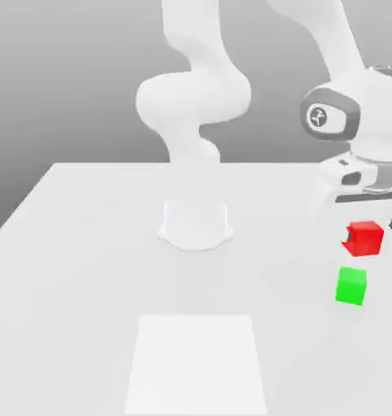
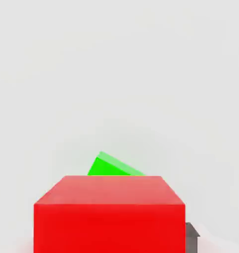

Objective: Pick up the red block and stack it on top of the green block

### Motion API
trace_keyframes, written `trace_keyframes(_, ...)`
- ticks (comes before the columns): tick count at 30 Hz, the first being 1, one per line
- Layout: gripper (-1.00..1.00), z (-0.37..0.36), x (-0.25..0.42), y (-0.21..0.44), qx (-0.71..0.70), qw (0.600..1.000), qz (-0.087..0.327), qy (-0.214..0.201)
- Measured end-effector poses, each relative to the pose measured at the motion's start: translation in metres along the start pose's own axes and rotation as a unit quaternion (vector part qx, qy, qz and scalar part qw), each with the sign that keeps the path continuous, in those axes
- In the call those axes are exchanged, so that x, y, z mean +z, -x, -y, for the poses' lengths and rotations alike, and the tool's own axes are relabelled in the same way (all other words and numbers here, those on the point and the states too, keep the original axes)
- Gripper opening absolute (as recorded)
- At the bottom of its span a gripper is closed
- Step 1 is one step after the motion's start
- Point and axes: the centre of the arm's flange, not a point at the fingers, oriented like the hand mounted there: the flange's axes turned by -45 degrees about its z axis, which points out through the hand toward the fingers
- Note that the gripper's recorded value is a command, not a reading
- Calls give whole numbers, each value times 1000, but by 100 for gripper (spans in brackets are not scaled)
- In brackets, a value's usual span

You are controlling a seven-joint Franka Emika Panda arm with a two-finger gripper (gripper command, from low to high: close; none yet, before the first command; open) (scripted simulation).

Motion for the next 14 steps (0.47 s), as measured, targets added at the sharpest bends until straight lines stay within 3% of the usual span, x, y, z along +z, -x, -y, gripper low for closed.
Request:
trace_keyframes(6, -100, -1, 28, -3, 2, 1000, -2, 12)
trace_keyframes(13, -100, 4, 51, 4, -3, 1000, 1, -9)
trace_keyframes(14, 100, 4, 53, 4, -3, 1000, 2, -13)
